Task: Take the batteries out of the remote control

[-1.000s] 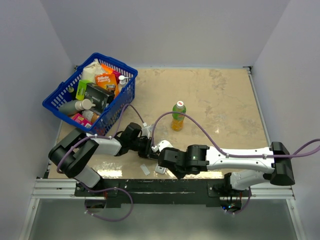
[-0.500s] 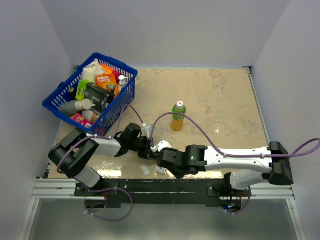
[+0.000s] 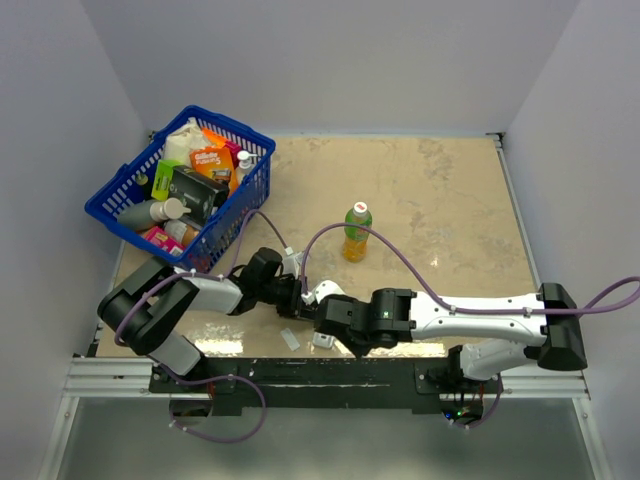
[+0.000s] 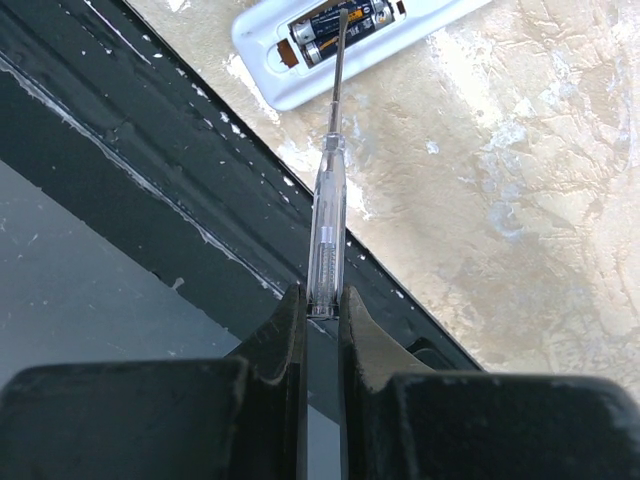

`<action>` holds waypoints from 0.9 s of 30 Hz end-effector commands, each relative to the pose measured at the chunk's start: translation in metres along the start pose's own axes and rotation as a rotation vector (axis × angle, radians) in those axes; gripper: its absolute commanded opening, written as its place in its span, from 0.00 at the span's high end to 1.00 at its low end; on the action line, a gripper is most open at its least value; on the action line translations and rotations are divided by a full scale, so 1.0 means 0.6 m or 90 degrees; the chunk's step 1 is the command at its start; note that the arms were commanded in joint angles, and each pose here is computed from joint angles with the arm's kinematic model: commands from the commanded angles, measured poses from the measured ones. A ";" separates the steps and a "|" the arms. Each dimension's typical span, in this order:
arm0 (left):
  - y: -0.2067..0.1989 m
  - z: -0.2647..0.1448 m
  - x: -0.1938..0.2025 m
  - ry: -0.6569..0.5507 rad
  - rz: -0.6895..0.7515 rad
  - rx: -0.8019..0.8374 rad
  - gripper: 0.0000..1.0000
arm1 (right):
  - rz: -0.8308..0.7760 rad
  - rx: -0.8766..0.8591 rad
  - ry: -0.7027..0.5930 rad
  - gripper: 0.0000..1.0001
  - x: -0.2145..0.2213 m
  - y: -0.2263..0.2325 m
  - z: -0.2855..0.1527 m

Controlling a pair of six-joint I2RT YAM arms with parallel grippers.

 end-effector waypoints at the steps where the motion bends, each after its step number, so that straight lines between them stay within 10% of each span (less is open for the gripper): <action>1: 0.001 0.005 0.005 0.000 0.010 0.004 0.73 | -0.004 0.001 -0.022 1.00 -0.013 -0.007 -0.027; 27: 0.003 0.005 0.009 0.003 0.009 0.004 0.73 | -0.016 -0.012 -0.002 1.00 -0.009 0.007 0.007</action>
Point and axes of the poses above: each gripper's point midway between its finger pads, its own z axis out along the fingers, its own y axis along the line the jaws close on, x = y × z, the point moved 4 cm from there along -z, back along the fingers, and after that the axes turned 1 degree about -z, right-handed, at the moved point
